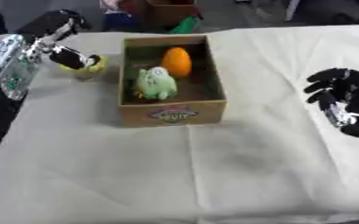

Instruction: Pick up objects on the table and place them in the box.

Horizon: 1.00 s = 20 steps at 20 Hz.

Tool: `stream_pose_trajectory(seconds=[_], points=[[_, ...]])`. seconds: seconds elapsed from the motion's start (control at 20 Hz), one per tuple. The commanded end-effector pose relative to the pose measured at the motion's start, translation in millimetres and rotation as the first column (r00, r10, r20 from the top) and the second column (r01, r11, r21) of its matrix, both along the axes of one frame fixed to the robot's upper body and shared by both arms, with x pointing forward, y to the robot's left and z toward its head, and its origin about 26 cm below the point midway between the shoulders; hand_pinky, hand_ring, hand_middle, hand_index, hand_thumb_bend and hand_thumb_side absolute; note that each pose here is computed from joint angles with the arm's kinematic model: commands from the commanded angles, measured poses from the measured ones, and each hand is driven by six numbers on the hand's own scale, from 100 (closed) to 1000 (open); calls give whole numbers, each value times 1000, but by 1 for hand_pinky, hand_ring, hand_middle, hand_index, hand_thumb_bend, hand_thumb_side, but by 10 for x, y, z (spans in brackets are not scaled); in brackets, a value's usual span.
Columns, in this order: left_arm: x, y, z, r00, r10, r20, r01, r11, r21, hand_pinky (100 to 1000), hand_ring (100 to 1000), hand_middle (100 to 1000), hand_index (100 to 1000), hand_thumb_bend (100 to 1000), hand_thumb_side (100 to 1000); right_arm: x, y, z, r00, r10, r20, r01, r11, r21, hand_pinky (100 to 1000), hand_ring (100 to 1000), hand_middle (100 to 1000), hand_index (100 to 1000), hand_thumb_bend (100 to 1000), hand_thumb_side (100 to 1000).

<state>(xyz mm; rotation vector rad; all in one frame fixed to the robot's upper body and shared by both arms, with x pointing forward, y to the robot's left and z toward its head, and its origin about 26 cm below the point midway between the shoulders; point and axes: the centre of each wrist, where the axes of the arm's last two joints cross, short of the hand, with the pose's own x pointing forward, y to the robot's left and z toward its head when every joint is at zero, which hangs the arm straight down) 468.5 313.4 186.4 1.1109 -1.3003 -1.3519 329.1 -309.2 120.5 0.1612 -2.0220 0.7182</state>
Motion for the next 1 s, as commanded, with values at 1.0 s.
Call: stream_pose_trajectory(seconds=[1.0], points=[[88, 199, -228, 982, 147, 121, -148, 989, 4, 760, 699, 725, 814, 402, 253, 29, 2, 89, 1000, 10, 27, -9, 1000, -13, 615, 699, 711, 757, 100, 158]])
